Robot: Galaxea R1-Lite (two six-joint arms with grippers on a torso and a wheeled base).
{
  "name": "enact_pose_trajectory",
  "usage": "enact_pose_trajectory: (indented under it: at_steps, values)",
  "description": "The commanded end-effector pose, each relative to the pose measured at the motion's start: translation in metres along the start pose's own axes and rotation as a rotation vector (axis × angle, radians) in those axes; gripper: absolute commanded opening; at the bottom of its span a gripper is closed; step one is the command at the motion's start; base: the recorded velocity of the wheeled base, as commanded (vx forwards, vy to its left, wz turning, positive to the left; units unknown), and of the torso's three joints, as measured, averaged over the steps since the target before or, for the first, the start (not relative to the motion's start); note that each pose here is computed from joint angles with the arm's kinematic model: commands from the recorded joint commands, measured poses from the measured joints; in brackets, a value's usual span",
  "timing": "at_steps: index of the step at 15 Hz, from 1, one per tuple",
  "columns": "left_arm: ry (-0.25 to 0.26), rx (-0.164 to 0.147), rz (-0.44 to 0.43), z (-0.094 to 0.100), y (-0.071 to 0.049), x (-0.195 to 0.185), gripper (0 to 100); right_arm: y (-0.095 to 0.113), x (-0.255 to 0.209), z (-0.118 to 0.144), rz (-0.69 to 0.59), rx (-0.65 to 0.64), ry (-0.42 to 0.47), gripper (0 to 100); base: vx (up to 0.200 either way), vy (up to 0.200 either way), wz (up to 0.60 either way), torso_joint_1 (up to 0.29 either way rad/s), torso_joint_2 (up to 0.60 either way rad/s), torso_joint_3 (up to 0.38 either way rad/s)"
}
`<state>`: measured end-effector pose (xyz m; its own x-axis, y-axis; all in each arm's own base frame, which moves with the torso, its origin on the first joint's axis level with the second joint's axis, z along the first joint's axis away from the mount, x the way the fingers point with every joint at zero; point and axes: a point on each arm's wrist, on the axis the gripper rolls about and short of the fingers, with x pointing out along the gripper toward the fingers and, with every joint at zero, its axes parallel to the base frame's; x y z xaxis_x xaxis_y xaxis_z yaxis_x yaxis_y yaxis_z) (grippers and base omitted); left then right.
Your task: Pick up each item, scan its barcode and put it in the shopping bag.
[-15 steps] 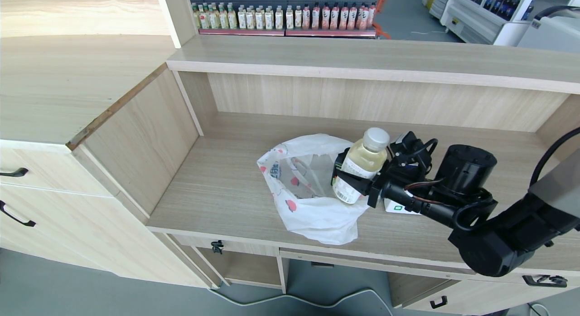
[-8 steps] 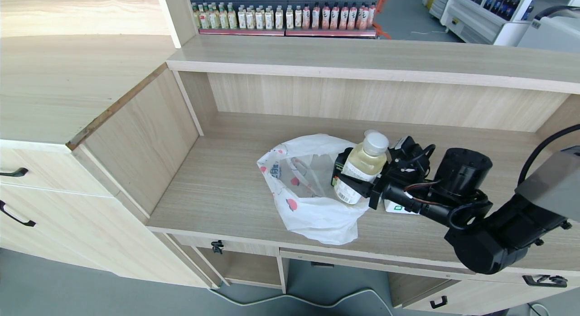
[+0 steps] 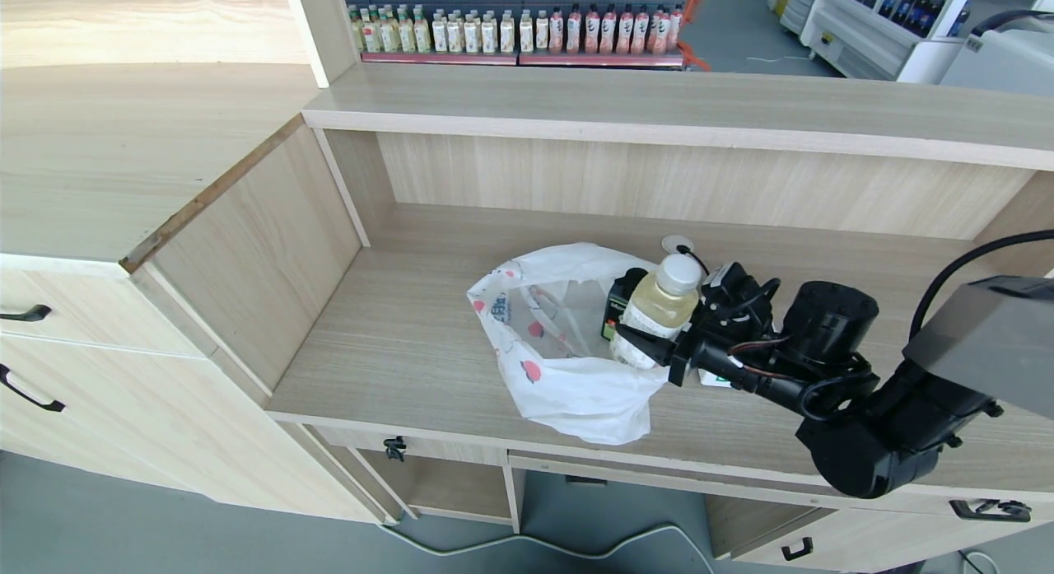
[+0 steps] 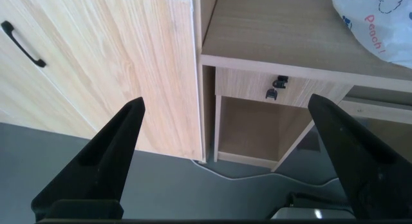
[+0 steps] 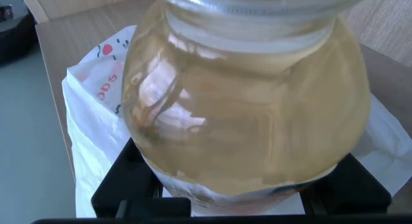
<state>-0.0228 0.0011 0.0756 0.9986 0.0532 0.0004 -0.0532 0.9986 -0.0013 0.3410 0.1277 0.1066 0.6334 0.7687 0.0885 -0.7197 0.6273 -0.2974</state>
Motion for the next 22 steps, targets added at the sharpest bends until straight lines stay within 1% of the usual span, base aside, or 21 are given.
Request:
enact_pose_trajectory:
  at_steps: [1,6,13,14,17,19,21,22]
  values:
    - [0.000,0.000,0.000,0.000,0.000,0.000,100,0.002,0.001,-0.010,0.005,0.008,0.015,0,0.000,0.000,0.00,0.000,0.00,0.000]
    - [-0.001,0.000,0.000,0.000,0.000,0.000,100,0.005,0.003,-0.023,0.008,0.013,0.025,0,0.000,0.000,0.00,0.000,0.00,0.000]
    - [-0.001,0.000,0.000,0.000,0.000,0.000,100,0.006,0.004,-0.033,0.011,0.025,0.044,0,0.000,0.000,0.00,0.000,0.00,0.000]
    - [-0.001,0.000,0.000,0.000,0.000,0.000,100,0.006,0.004,-0.033,0.011,0.025,0.044,100,0.000,0.000,0.00,0.000,0.00,0.000]
    - [-0.001,0.000,0.000,0.000,0.000,0.000,100,0.006,0.004,-0.034,0.013,0.028,0.046,100,0.000,0.000,0.00,0.000,0.00,0.000]
    - [-0.001,0.000,0.000,0.000,0.000,0.000,100,0.005,0.003,-0.030,0.037,0.025,0.029,100,0.000,0.000,0.00,0.000,0.00,0.000]
    - [0.000,0.000,0.000,0.000,0.000,0.000,100,0.004,0.001,-0.018,0.038,0.014,0.007,100,0.000,0.000,0.00,0.000,0.00,0.000]
    - [-0.001,0.000,0.000,0.000,0.000,0.000,100,0.004,-0.004,-0.006,0.044,0.020,-0.012,100,0.000,0.000,0.00,0.000,0.00,0.000]
